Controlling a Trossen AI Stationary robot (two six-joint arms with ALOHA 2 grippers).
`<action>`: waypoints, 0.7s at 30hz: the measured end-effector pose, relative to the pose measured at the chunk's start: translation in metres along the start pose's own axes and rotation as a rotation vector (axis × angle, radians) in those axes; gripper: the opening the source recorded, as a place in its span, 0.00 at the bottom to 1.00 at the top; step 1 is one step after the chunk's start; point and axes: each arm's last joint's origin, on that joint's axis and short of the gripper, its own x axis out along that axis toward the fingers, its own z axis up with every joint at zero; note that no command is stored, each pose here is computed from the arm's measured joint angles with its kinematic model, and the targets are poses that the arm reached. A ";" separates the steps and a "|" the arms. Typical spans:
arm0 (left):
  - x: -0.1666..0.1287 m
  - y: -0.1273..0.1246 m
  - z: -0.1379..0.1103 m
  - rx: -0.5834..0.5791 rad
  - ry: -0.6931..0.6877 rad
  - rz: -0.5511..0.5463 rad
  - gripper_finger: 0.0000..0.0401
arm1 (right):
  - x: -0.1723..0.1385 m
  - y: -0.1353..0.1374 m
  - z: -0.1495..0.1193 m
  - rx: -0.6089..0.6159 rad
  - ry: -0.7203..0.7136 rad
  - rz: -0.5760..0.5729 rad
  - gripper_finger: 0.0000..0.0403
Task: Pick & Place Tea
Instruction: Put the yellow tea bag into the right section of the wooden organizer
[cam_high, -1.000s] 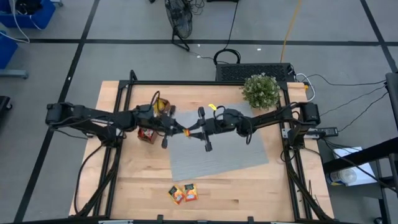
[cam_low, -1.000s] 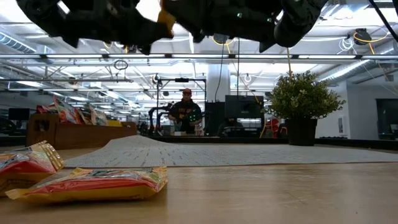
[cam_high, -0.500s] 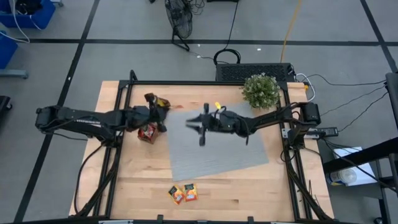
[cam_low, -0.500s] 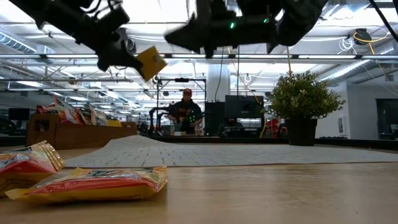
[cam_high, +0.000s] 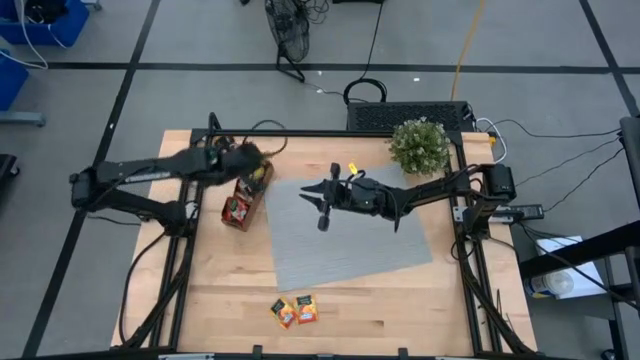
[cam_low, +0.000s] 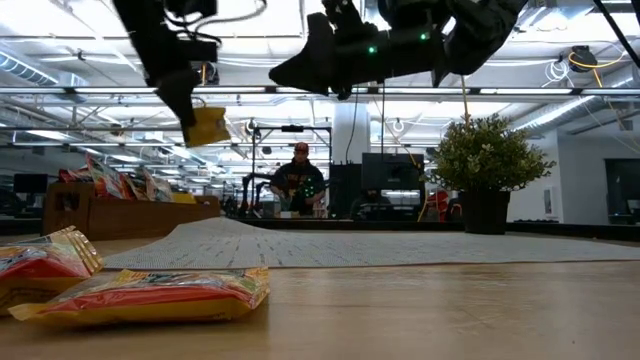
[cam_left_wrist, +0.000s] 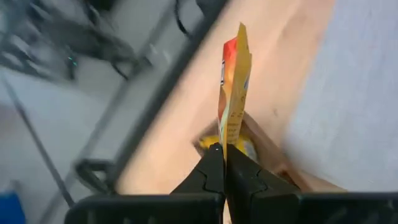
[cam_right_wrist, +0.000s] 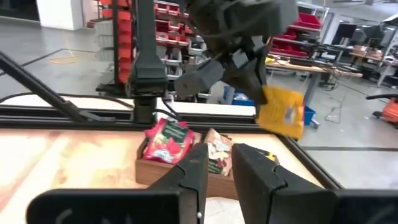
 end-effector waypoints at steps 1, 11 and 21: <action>0.004 0.003 0.006 -0.018 0.044 -0.024 0.01 | 0.000 0.000 0.000 0.000 0.000 0.000 0.15; 0.060 0.020 0.025 0.069 0.562 -0.176 0.01 | 0.000 0.001 -0.005 0.041 0.050 0.002 0.15; 0.085 0.025 0.036 0.261 0.679 -0.308 0.01 | 0.000 0.001 -0.009 0.033 0.092 0.008 0.15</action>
